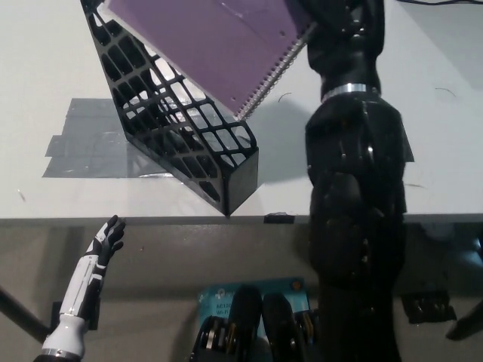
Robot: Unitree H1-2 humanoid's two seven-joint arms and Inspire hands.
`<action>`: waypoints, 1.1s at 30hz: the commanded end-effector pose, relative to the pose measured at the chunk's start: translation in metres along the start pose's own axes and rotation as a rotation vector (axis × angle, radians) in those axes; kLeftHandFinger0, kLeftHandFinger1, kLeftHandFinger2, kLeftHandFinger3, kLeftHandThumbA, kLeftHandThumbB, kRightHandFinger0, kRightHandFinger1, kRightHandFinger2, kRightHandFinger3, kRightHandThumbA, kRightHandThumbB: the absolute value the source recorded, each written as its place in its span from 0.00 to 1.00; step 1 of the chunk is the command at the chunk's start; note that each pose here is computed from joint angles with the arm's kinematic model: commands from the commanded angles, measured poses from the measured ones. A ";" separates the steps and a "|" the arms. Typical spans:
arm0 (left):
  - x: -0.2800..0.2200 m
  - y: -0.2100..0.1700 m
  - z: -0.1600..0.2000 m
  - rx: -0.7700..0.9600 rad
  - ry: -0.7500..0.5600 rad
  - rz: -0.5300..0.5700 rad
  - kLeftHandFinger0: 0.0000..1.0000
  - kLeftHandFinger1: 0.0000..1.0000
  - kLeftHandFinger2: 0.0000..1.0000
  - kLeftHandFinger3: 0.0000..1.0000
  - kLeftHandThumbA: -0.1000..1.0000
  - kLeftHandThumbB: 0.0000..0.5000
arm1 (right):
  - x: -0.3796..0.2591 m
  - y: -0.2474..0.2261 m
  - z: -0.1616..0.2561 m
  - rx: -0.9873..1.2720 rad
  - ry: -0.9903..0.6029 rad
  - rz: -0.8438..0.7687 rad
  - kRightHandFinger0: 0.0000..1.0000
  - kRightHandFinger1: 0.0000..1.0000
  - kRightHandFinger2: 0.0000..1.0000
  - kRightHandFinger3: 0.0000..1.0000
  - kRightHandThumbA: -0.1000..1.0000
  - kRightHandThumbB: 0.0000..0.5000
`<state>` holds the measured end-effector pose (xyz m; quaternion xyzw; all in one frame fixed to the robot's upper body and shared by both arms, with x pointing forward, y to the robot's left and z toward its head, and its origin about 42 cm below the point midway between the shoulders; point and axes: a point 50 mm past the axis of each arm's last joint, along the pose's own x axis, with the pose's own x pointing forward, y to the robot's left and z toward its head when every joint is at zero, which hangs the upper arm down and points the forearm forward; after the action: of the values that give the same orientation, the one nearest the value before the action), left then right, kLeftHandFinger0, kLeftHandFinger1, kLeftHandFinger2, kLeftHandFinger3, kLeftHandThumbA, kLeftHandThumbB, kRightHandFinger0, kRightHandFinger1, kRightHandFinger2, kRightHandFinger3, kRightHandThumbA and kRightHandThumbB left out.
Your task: A person hands a notebook to the robot and the robot grabs it with its right hand and places it in the magazine stand kept in the centre of the desk infront of it.
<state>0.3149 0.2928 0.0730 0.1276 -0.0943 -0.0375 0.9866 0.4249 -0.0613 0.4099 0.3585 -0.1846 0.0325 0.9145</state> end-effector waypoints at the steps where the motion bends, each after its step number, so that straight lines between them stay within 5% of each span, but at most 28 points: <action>1: 0.009 0.008 0.013 0.028 -0.076 -0.004 1.00 1.00 1.00 1.00 1.00 0.97 | 0.002 0.050 0.024 0.112 -0.162 0.073 0.00 0.00 0.00 0.00 1.00 0.00; 33: 0.010 0.007 0.013 0.029 -0.079 -0.002 1.00 1.00 1.00 1.00 1.00 0.98 | 0.003 0.052 0.019 0.168 -0.253 -0.041 0.00 0.00 0.00 0.00 1.00 0.03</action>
<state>0.3150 0.2926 0.0736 0.1279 -0.0952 -0.0383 0.9865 0.4273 -0.0557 0.4138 0.3975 -0.2150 -0.0431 0.8910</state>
